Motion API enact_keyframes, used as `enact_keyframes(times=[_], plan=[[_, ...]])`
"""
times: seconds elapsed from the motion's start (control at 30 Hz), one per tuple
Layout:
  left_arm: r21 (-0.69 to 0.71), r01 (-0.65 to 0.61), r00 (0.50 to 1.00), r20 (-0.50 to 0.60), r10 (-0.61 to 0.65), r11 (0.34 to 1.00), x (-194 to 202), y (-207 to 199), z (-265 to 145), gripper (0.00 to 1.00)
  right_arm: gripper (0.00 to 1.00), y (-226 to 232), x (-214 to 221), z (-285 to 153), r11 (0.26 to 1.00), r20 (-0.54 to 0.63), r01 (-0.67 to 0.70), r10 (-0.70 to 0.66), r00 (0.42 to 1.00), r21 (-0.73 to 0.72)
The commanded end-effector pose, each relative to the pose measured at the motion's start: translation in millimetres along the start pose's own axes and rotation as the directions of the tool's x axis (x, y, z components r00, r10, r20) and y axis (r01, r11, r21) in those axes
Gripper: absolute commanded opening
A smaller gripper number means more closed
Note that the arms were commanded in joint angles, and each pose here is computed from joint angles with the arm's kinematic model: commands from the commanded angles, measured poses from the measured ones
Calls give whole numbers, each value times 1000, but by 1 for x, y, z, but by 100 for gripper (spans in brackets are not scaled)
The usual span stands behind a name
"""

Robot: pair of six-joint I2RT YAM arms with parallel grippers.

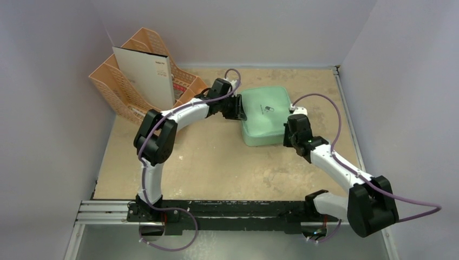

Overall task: Organize the medicine kit
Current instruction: Zip the medicine box at the center of the board.

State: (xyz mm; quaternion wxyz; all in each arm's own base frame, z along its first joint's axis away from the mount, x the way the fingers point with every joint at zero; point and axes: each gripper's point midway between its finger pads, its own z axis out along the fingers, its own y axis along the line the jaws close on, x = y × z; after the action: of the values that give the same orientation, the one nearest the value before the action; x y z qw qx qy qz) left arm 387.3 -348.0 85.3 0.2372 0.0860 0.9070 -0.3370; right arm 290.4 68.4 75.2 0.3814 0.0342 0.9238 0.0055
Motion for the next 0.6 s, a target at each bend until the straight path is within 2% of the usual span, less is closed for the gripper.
enact_keyframes(times=[0.0,0.1,0.17,0.27,0.37,0.47,0.57], plan=[[-162,-67,996,55,77,985,-41,37,-16,36,0,39,-40,-11,989,120,26,-9,993,-146],[-282,-34,982,170,85,959,-81,32,-66,51,0,62,-42,-18,967,117,19,11,993,-256],[-298,-7,968,238,81,954,-86,28,-91,55,0,74,-39,-22,956,86,-1,27,996,-292],[-249,50,950,311,31,967,-78,17,-115,56,0,98,-36,-24,935,59,-32,56,997,-353],[-157,82,946,324,-27,984,-58,1,-122,56,0,119,-32,-23,919,42,-21,40,998,-394],[-122,74,947,320,-32,990,-38,-15,-118,57,0,141,-33,-26,892,64,10,21,998,-451],[-68,132,944,312,-104,989,-24,-19,-108,57,0,158,-35,-33,876,85,38,3,996,-480]])
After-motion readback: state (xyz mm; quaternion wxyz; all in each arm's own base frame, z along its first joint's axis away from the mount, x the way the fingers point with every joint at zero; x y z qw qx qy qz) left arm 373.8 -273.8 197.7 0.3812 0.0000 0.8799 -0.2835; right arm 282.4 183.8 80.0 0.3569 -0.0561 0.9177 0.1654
